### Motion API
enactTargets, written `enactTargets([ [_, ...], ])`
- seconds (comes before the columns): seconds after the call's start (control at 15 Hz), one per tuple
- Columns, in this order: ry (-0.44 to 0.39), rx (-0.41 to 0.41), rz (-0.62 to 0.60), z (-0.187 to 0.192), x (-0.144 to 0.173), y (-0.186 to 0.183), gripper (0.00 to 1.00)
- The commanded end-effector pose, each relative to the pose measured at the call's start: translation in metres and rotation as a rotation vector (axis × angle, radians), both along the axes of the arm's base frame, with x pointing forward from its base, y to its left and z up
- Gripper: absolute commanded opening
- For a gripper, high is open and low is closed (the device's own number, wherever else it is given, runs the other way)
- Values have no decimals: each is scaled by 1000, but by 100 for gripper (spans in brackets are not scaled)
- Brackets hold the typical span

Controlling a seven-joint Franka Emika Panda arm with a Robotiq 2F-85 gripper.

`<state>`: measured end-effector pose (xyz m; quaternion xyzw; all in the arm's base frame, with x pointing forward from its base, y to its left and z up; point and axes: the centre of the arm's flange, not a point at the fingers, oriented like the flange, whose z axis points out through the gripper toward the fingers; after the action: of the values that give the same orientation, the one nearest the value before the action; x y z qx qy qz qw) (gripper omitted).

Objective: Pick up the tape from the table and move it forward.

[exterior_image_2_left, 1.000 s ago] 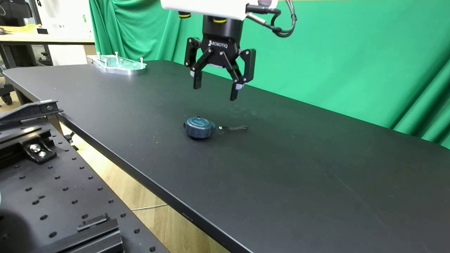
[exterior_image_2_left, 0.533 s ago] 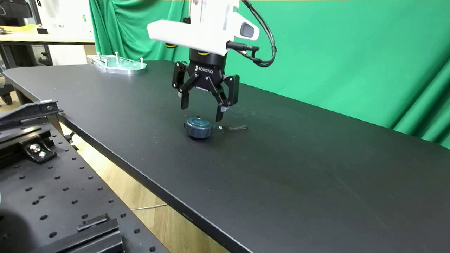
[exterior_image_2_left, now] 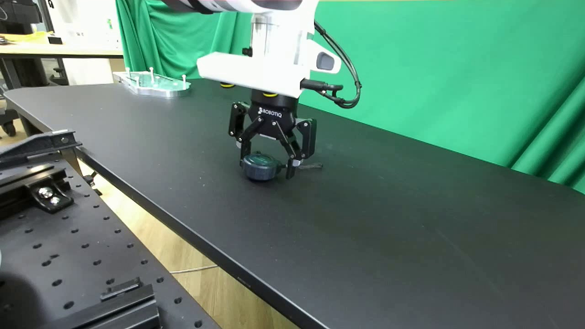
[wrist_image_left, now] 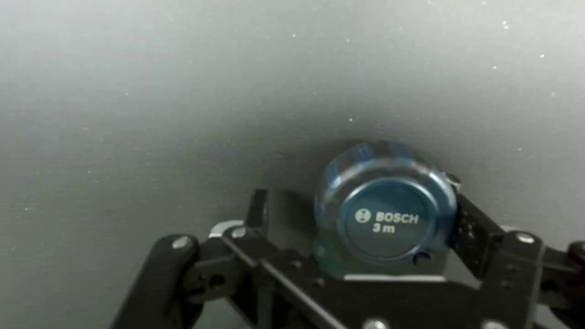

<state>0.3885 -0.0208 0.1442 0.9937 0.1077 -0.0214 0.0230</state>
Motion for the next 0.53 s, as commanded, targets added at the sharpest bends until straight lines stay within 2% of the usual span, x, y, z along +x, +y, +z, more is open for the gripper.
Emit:
enactTargets([
  [0.0, -13, -12, -12, -3, 4, 4, 67],
  [0.2, -17, -8, -2, 1, 4, 7, 45],
  [0.47, -38, -13, 17, 11, 12, 9, 43],
])
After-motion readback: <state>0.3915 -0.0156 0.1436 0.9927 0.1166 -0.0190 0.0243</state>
